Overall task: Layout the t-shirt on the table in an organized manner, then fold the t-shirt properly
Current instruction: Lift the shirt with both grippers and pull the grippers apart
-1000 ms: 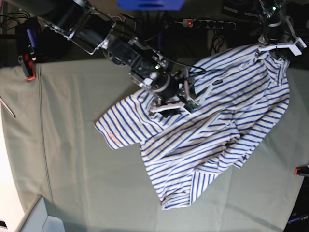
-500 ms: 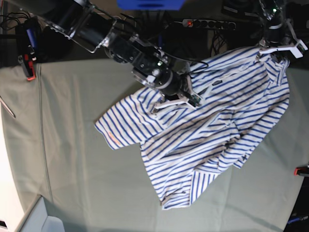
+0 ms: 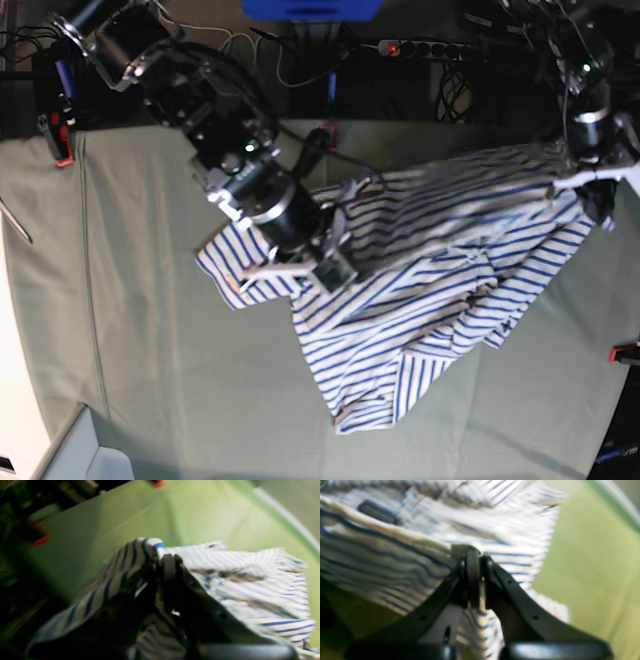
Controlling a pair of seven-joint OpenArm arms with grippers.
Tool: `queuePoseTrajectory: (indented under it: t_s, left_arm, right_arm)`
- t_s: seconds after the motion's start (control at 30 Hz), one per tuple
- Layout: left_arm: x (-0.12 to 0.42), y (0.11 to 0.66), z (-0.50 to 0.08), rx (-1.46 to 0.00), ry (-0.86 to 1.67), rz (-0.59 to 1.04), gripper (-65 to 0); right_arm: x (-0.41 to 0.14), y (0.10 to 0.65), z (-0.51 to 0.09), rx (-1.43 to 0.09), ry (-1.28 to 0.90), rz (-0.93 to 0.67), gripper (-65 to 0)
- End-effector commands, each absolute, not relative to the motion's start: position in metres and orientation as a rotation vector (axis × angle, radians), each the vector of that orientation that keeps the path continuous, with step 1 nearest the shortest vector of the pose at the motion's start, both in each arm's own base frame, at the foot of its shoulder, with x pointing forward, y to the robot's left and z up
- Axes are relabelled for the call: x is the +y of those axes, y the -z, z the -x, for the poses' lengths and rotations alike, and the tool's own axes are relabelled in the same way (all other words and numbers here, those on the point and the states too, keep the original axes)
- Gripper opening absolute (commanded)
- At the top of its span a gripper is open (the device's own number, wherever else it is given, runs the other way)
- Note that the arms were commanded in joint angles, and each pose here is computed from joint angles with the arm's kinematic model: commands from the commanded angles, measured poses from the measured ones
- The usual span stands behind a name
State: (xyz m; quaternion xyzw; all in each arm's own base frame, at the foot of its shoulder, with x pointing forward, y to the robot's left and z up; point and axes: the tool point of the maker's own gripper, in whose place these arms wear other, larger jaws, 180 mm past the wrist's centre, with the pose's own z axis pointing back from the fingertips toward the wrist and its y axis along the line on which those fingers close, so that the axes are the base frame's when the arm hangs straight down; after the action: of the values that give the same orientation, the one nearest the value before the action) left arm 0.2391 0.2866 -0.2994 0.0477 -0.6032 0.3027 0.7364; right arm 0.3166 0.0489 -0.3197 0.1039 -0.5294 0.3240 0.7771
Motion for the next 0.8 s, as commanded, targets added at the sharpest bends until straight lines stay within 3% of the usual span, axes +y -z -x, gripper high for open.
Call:
queuePoseTrajectory:
  t_s: [0.0, 0.3, 0.53, 0.77]
  left_arm:
    - [0.286, 0.27, -0.254, -1.428, -0.627, -0.101, -65.0]
    - [0.236, 0.185, -0.348, -1.677, -0.433, 0.088, -65.0]
    - [0.158, 0.095, -0.407, -1.885, -0.164, 0.169, -65.0]
    - [0.072, 0.04, -0.456, -1.953, 0.01, 0.326, -65.0]
  right_arm:
    - [0.048, 0.29, -0.33, -1.245, -0.677, -0.228, -65.0]
    - [0.004, 0.253, -0.351, -1.35, -0.578, -0.151, -65.0]
    - [-0.041, 0.222, -0.369, -1.431, -0.457, -0.067, -65.0]
    - [-0.12, 0.209, -0.378, -1.477, -0.279, 0.083, -65.0]
